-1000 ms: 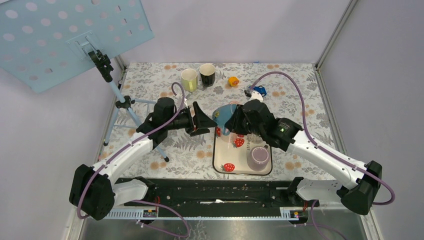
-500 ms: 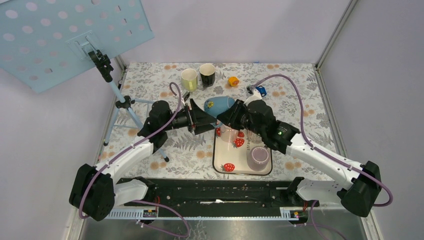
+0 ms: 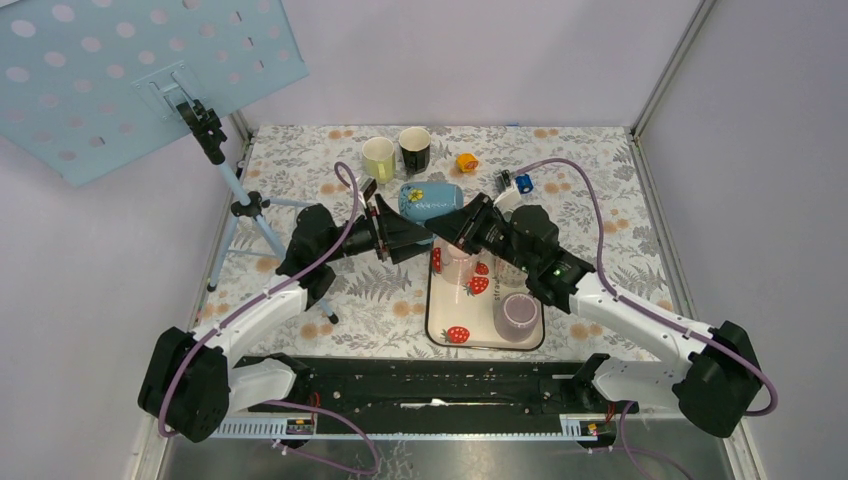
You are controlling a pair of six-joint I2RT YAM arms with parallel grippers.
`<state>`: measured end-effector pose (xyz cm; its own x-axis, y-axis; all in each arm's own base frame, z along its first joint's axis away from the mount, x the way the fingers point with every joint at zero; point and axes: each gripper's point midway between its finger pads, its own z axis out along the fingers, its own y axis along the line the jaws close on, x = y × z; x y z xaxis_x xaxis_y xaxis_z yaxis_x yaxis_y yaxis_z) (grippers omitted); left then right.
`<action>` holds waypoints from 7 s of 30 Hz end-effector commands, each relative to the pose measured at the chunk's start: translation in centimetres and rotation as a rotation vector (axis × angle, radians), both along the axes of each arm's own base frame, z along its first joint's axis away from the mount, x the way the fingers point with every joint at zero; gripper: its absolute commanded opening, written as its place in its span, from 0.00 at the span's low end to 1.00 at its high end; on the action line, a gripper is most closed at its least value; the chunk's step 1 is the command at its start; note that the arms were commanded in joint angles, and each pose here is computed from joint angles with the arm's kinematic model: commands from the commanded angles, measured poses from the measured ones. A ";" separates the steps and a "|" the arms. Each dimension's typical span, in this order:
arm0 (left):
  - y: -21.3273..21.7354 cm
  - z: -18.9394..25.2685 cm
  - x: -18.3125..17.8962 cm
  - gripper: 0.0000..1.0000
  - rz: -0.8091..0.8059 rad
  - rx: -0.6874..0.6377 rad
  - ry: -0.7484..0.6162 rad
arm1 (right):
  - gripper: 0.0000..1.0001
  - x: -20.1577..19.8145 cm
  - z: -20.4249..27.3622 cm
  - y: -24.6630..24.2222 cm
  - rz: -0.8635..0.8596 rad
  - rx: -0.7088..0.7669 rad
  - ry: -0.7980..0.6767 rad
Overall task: Turn the mug right side up
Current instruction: Turn over the cup on the tray, then place the cup at the center of the board.
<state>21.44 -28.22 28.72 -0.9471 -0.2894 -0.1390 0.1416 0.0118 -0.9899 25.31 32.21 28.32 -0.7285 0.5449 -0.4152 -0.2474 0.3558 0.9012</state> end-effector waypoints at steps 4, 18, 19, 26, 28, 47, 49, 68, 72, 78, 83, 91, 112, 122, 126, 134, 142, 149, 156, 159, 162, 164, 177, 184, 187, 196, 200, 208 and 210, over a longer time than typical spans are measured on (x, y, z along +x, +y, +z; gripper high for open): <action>0.4 3.9 -0.5 0.56 0.001 -0.142 -0.103 | 0.00 -1.2 7.0 1.1 0.112 0.311 -0.136; 0.3 4.0 0.3 0.34 0.029 -0.148 -0.099 | 0.00 -1.1 6.5 0.8 0.089 0.313 -0.155; 0.3 4.0 0.4 0.33 0.034 -0.149 -0.101 | 0.00 -1.2 6.4 0.9 0.091 0.306 -0.155; 0.2 3.5 1.0 0.21 0.056 -0.121 -0.098 | 0.00 -1.3 5.8 1.1 0.089 0.275 -0.159; 0.2 3.3 1.0 0.15 0.056 -0.109 -0.101 | 0.00 -1.3 5.7 1.2 0.090 0.264 -0.160; 0.2 3.8 1.3 0.00 0.082 -0.014 -0.204 | 0.25 -1.0 3.8 2.0 0.106 0.190 -0.137; 0.3 3.9 1.3 0.00 0.087 -0.013 -0.212 | 0.32 -1.0 3.9 2.0 0.106 0.184 -0.141; 0.2 4.3 2.6 0.00 0.129 0.073 -0.260 | 0.87 -1.0 1.5 1.0 0.069 0.065 -0.088; 0.3 4.6 3.2 0.00 0.150 0.110 -0.281 | 0.99 -1.0 1.1 0.6 0.056 0.030 -0.084; 0.5 3.6 4.3 0.00 0.176 0.202 -0.292 | 1.00 -1.3 1.2 0.0 0.047 0.002 -0.081; 0.9 2.4 5.3 0.00 0.203 0.313 -0.301 | 1.00 -1.7 0.8 -1.0 0.031 -0.040 -0.081; 2.4 -0.9 6.9 0.00 0.245 0.530 -0.294 | 1.00 -2.6 -0.1 -3.4 -0.006 -0.153 -0.087; 10.0 -11.8 13.7 0.00 0.406 1.241 -0.193 | 1.00 -2.4 -2.8 -7.6 -0.070 -0.480 -0.117; 12.4 -14.8 17.5 0.00 0.467 1.382 -0.145 | 1.00 -2.7 -3.1 -7.7 -0.045 -0.509 -0.112; 13.6 -15.9 19.0 0.00 0.498 1.391 -0.101 | 1.00 -2.8 -2.9 -7.6 -0.036 -0.504 -0.114; 15.8 -17.0 22.1 0.00 0.542 1.398 -0.056 | 1.00 -3.2 -2.9 -7.8 -0.028 -0.501 -0.115; 16.7 -18.2 24.1 0.00 0.566 1.399 -0.027 | 1.00 -3.4 -2.9 -7.8 -0.024 -0.499 -0.109; 16.9 -18.7 24.4 0.00 0.556 1.399 -0.022 | 1.00 -3.4 -3.1 -7.8 -0.027 -0.499 -0.101; 17.1 -19.3 24.3 0.00 0.547 1.411 -0.021 | 1.00 -3.4 -3.3 -7.5 -0.021 -0.489 -0.091; 17.1 -19.5 24.3 0.00 0.544 1.416 -0.021 | 1.00 -3.4 -3.4 -7.5 -0.020 -0.487 -0.089; 17.2 -19.8 24.1 0.00 0.542 1.421 -0.019 | 1.00 -3.4 -3.4 -7.5 -0.023 -0.487 -0.089; 17.2 -20.0 24.1 0.03 0.538 1.423 -0.019 | 1.00 -3.4 -3.5 -7.5 -0.021 -0.487 -0.087; 17.1 -20.9 23.9 0.11 0.519 1.425 -0.010 | 1.00 -3.4 -3.7 -7.4 -0.018 -0.484 -0.084; 17.1 -21.3 23.7 0.20 0.513 1.426 -0.002 | 1.00 -3.5 -3.7 -7.4 -0.014 -0.477 -0.085; 17.1 -21.2 23.7 0.24 0.513 1.425 -0.003 | 1.00 -3.6 -3.7 -7.4 -0.014 -0.477 -0.085; 17.0 -21.5 23.3 0.36 0.503 1.424 0.004 | 1.00 -3.6 -3.9 -7.4 -0.014 -0.481 -0.083; 17.1 -21.1 23.1 0.43 0.508 1.420 0.000 | 1.00 -3.6 -3.9 -7.5 -0.015 -0.480 -0.082; 17.4 -20.3 22.4 0.70 0.524 1.420 -0.010 | 1.00 -3.6 -3.8 -7.5 -0.014 -0.485 -0.088; 17.5 -20.0 22.2 0.87 0.529 1.418 -0.015 | 1.00 -3.6 -3.8 -7.5 -0.016 -0.484 -0.089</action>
